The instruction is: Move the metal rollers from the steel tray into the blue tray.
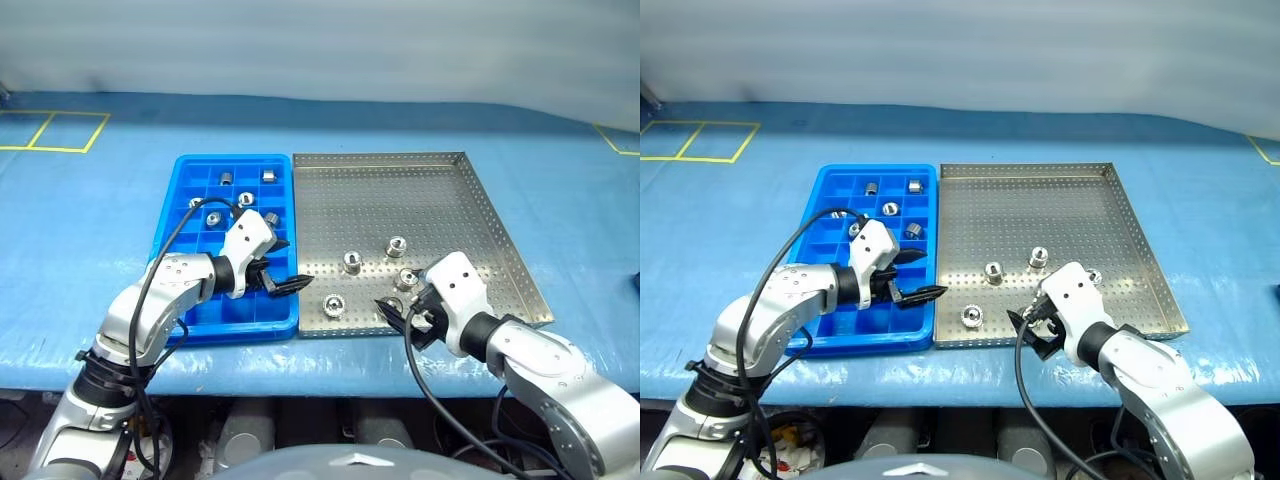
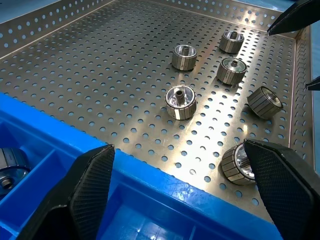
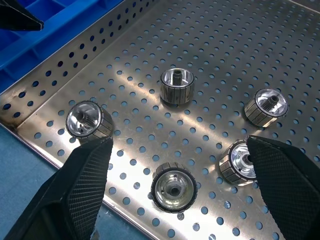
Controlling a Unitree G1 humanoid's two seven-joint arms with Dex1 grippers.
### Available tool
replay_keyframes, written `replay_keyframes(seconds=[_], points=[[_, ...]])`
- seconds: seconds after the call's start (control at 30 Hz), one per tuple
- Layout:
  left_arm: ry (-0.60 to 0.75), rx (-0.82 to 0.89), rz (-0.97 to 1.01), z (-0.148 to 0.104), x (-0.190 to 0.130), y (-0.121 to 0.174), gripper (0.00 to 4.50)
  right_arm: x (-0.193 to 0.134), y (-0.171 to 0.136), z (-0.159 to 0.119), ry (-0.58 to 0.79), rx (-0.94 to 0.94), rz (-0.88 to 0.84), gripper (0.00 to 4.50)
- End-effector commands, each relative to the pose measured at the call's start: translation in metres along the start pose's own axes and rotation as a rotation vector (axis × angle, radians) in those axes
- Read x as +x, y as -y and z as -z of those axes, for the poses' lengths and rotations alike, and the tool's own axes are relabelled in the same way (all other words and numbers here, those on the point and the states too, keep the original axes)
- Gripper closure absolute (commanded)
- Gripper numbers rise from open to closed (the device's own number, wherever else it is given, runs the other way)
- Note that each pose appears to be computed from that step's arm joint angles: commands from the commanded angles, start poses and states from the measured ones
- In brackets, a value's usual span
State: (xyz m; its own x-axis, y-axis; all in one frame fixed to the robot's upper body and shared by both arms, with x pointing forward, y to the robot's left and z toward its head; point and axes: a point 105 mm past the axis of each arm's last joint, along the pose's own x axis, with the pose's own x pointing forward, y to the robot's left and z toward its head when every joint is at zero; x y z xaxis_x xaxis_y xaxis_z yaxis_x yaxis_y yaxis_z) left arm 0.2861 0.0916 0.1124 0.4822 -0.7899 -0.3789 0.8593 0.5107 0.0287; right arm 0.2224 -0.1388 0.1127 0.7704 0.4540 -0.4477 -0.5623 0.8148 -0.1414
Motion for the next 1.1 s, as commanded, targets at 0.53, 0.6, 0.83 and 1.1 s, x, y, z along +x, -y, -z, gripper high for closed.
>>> replay_keyframes(seconds=[0.53, 0.6, 0.83, 1.1], points=[[0.029, 0.045, -0.001, -0.0117, 0.0009, 0.0023, 0.02, 0.0003, 0.0027, 0.0027, -0.024, -0.02, 0.043, 0.0], [0.028, 0.046, -0.002, -0.0118, 0.0009, 0.0018, 0.02, 0.0005, 0.0026, 0.0029, -0.026, -0.02, 0.042, 0.0], [0.025, 0.046, -0.002, -0.0117, 0.0007, 0.0008, 0.02, 0.0006, 0.0023, 0.003, -0.028, -0.022, 0.041, 0.0], [0.033, 0.071, 0.013, -0.0192, 0.0033, -0.0012, 0.02, 0.0004, 0.0017, 0.0034, -0.031, -0.03, 0.036, 0.0]])
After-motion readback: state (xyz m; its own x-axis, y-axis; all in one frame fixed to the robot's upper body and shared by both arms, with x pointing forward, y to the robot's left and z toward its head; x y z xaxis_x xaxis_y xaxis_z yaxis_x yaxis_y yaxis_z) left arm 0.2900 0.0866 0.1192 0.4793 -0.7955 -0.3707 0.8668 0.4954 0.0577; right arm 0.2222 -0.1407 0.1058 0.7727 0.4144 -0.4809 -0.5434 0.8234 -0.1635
